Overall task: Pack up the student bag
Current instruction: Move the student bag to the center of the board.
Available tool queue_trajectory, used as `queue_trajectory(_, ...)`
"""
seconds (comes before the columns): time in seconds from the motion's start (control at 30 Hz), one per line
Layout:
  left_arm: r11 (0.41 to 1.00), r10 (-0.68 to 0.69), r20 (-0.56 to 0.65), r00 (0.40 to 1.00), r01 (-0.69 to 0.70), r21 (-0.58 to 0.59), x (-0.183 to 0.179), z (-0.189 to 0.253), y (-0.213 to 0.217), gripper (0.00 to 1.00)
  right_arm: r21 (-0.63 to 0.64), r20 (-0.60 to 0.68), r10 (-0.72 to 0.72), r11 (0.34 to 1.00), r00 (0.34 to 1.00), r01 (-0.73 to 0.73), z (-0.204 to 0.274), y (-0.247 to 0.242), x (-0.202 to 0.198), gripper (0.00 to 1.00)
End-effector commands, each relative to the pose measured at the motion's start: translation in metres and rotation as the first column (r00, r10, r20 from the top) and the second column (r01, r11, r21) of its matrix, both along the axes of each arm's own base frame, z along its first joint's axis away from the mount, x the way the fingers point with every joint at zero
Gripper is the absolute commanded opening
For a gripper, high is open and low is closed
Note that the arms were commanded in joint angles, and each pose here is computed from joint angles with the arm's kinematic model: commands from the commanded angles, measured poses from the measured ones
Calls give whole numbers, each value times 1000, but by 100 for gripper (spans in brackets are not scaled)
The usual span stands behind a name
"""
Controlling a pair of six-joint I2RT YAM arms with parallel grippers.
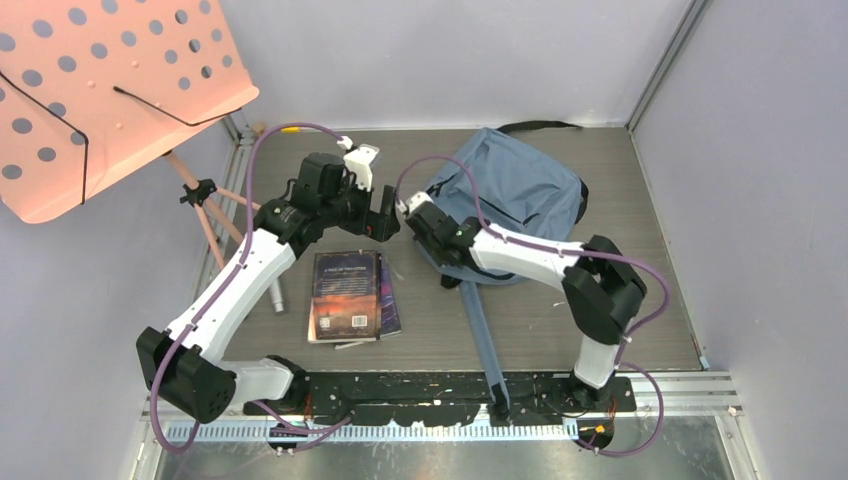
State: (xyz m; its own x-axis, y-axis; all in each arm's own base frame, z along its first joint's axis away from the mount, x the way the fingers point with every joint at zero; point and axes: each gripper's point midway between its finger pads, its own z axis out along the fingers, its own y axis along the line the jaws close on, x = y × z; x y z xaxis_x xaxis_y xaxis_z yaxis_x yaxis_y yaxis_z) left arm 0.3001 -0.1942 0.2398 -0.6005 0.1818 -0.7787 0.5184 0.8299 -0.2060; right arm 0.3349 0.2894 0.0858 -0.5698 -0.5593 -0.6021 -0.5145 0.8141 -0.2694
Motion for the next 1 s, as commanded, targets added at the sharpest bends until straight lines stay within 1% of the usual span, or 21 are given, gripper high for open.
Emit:
queue_trajectory(0.0,1000,3,42,999,-3,-14,1,10,2,97,46,-38,47,998,998,-45,20,-6,-68,1)
queue_trajectory(0.03,1000,2,43,999,-1,-17,1,11,1,97,51,-56,52,997,997,-49,19,-9,-78,1)
queue_trajectory(0.07,1000,0,41,999,1,-20,0,11,1,97,63,-97,59,997,993,-53,16,-14,-99,1)
queue_trajectory(0.1,1000,-3,40,999,4,-24,0,11,0,97,62,-128,61,997,990,-54,10,-19,-111,1)
queue_trajectory(0.13,1000,-5,38,999,6,-27,0,11,-1,97,94,-157,67,994,985,-52,15,-19,-127,2)
queue_trajectory(0.17,1000,-6,37,999,7,-30,0,11,-1,97,95,-176,66,994,982,-49,14,-23,-135,5)
queue_trajectory(0.2,999,-8,34,999,10,-33,-1,11,-2,97,114,-189,62,993,980,-40,19,-24,-145,14)
queue_trajectory(0.23,999,-9,33,999,11,-33,-1,11,-2,97,113,-198,59,993,978,-37,22,-27,-150,26)
queue_trajectory(0.27,999,-10,32,999,11,-35,-1,11,-2,97,137,-189,43,990,981,-17,31,-27,-150,31)
queue_trajectory(0.3,999,-9,34,999,10,-35,0,11,-2,97,143,-182,35,990,983,-9,39,-27,-150,42)
queue_trajectory(0.33,999,-8,34,999,9,-34,0,11,-2,97,157,-161,23,988,987,3,49,-28,-147,46)
queue_trajectory(0.37,999,-4,36,999,5,-32,0,11,-2,97,180,-141,20,984,990,6,62,-24,-143,55)
queue_trajectory(0.4,1000,-3,38,999,4,-31,1,11,-1,97,193,-114,8,981,993,14,72,-22,-138,58)
queue_trajectory(0.43,1000,2,39,999,-1,-26,1,10,0,97,222,-88,4,975,996,15,87,-16,-132,65)
queue_trajectory(0.5,1000,9,48,999,-8,-21,2,12,2,97,250,-44,-13,968,999,24,104,-9,-120,71)
queue_trajectory(0.57,1000,19,59,998,-18,-16,2,13,4,97,272,-20,-48,961,999,51,113,-3,-103,73)
queue_trajectory(0.67,999,38,84,996,-37,-14,3,17,9,97,299,-39,-122,946,992,128,110,-2,-78,71)
queue_trajectory(0.8,998,62,123,991,-60,-18,3,24,14,97,346,-104,-225,905,969,248,91,-5,-33,64)
queue_trajectory(0.87,998,68,140,988,-66,-24,3,27,15,97,366,-160,-259,880,952,301,78,-4,-19,60)
queue_trajectory(0.97,997,76,159,984,-73,-28,3,31,17,97,397,-215,-298,843,930,362,62,3,-4,58)
